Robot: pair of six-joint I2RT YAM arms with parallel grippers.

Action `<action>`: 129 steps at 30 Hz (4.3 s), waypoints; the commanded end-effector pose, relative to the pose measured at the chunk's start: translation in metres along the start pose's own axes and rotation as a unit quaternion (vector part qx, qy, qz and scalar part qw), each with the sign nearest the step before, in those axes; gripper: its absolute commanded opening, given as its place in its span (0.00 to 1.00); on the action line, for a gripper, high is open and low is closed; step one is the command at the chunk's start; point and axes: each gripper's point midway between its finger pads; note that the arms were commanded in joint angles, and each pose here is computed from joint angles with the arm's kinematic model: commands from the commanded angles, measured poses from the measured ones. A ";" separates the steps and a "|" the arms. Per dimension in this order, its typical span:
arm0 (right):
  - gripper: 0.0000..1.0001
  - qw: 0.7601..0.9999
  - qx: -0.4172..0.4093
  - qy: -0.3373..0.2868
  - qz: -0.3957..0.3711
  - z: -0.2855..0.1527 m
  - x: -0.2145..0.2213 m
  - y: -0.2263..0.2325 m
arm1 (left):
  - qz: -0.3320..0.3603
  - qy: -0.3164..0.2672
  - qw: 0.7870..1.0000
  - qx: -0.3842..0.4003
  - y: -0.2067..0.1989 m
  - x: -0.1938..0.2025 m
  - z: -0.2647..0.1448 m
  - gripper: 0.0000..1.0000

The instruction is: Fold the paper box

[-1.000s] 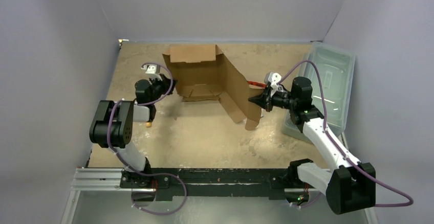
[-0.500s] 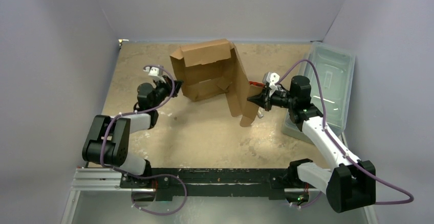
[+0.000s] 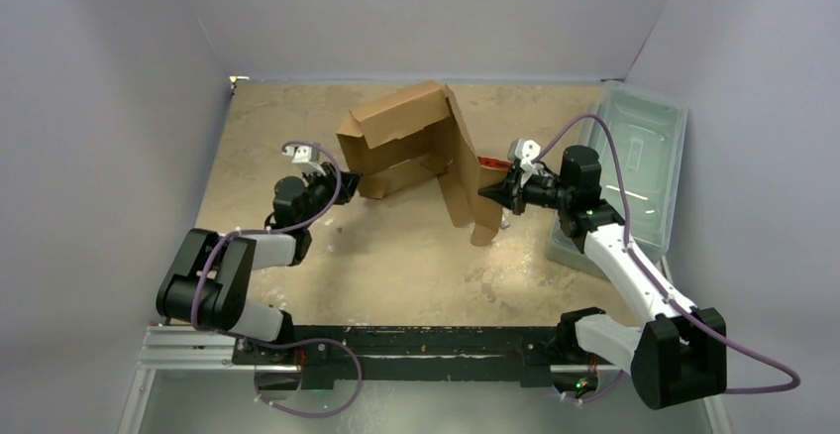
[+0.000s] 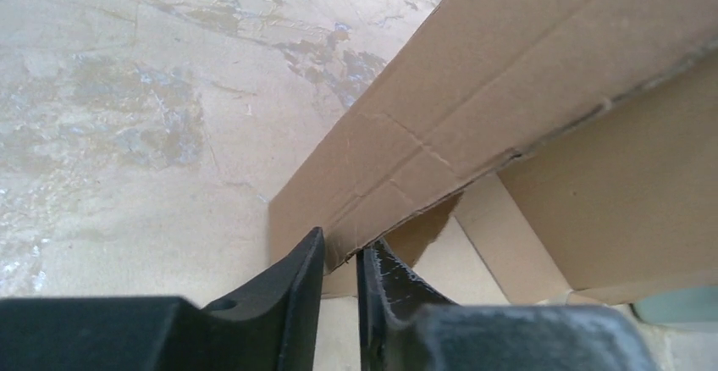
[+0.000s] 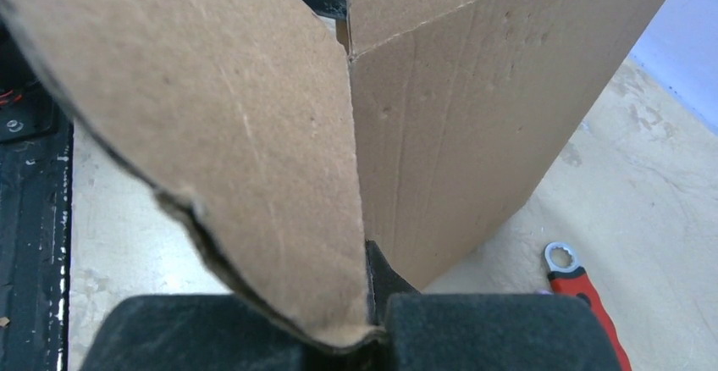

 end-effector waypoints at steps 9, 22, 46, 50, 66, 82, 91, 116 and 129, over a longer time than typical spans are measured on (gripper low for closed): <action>0.00 0.999 0.044 0.010 0.000 -0.004 -0.003 -0.020 | 0.007 -0.002 1.000 -0.009 -0.035 -0.035 -0.029 0.51; 0.00 0.999 0.050 0.007 0.001 -0.008 -0.004 -0.024 | 0.111 -0.043 0.991 -0.058 -0.061 -0.111 -0.091 0.70; 0.00 0.999 0.034 0.000 0.006 -0.007 -0.007 -0.019 | 0.124 -0.073 0.989 0.016 -0.007 -0.155 -0.017 0.58; 0.00 0.999 0.034 0.000 0.006 -0.007 -0.007 -0.019 | 0.108 -0.078 0.991 0.024 0.003 -0.156 0.001 0.57; 0.00 0.999 0.035 0.002 0.009 -0.006 -0.006 -0.020 | 0.086 -0.097 0.983 0.130 -0.013 -0.160 0.030 0.29; 0.00 0.995 -0.063 -0.071 -0.024 -0.009 -0.064 0.026 | 0.132 -0.107 0.982 0.080 -0.085 -0.123 -0.025 0.00; 0.00 0.992 -0.081 -0.084 -0.046 -0.019 -0.065 0.048 | 0.128 -0.120 0.983 -0.054 -0.033 -0.117 -0.042 0.00; 0.00 0.989 -0.119 -0.073 -0.037 -0.008 -0.049 0.059 | 0.100 -0.120 0.984 -0.088 -0.056 -0.112 -0.034 0.00; 0.00 0.997 0.058 0.039 -0.008 -0.008 -0.009 -0.015 | 0.140 -0.156 0.969 -0.133 -0.041 -0.124 -0.055 0.00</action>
Point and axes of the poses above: each gripper's point midway between its finger pads, its own z axis out along the fingers, its own y axis along the line the jaws close on, x = y × z, and after that the axes turned 9 degrees about -z, right-handed
